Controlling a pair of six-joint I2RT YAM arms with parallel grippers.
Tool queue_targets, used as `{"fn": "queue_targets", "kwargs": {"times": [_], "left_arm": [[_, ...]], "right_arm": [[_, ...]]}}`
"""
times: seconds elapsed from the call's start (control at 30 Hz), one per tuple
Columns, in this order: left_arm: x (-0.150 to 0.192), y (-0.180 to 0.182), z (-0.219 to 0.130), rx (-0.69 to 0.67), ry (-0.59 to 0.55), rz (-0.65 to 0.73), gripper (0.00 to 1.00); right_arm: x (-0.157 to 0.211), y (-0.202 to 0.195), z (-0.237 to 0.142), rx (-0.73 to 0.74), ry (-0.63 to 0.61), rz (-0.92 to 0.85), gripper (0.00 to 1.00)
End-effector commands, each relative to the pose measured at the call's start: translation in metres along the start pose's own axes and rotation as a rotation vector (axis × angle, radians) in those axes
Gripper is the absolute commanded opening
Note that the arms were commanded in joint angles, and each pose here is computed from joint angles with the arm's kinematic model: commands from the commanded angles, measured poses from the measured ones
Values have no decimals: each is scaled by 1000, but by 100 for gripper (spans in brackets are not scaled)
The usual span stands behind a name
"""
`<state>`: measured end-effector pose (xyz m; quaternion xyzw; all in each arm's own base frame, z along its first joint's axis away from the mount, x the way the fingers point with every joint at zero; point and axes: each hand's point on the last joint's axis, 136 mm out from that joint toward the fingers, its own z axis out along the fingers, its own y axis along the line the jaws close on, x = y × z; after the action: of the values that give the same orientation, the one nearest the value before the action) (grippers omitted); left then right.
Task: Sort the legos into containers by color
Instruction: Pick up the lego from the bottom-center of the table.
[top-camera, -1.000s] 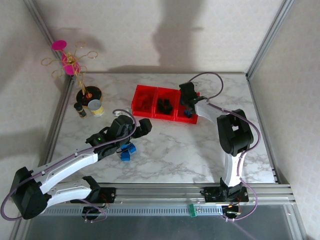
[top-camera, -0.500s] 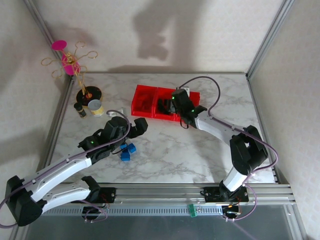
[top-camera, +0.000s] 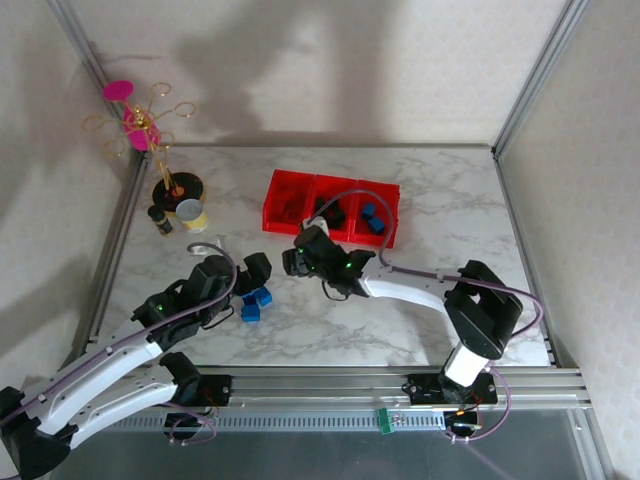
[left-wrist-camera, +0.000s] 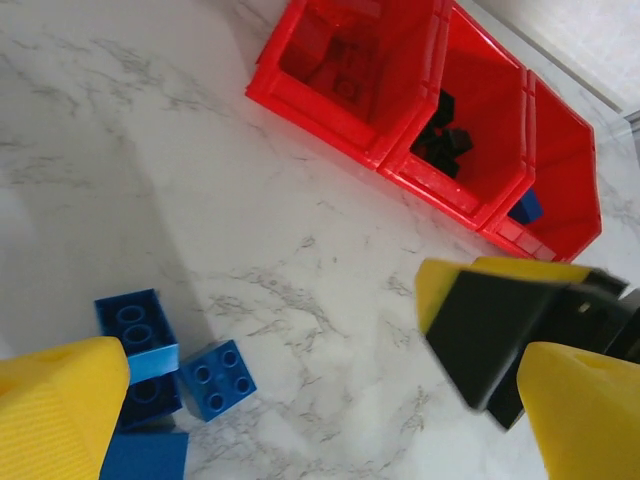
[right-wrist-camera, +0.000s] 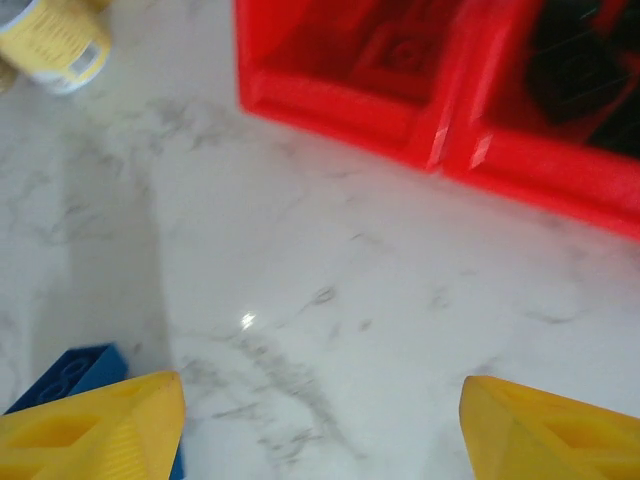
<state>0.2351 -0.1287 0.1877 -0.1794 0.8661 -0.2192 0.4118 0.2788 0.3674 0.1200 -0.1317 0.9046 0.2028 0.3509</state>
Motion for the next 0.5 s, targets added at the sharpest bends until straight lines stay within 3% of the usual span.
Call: {"fn": "queue_targets", "kwargs": {"times": [0.0, 0.17, 0.47], "left_arm": [[-1, 24, -8, -80, -28, -29, 100], [-6, 32, -19, -85, -62, -70, 100], [-12, 44, -31, -96, -103, -106, 99]], "right_arm": [[13, 27, 12, -70, 20, 44, 74], [34, 63, 22, -134, 42, -21, 74], [58, 95, 40, -195, 86, -94, 75]]}}
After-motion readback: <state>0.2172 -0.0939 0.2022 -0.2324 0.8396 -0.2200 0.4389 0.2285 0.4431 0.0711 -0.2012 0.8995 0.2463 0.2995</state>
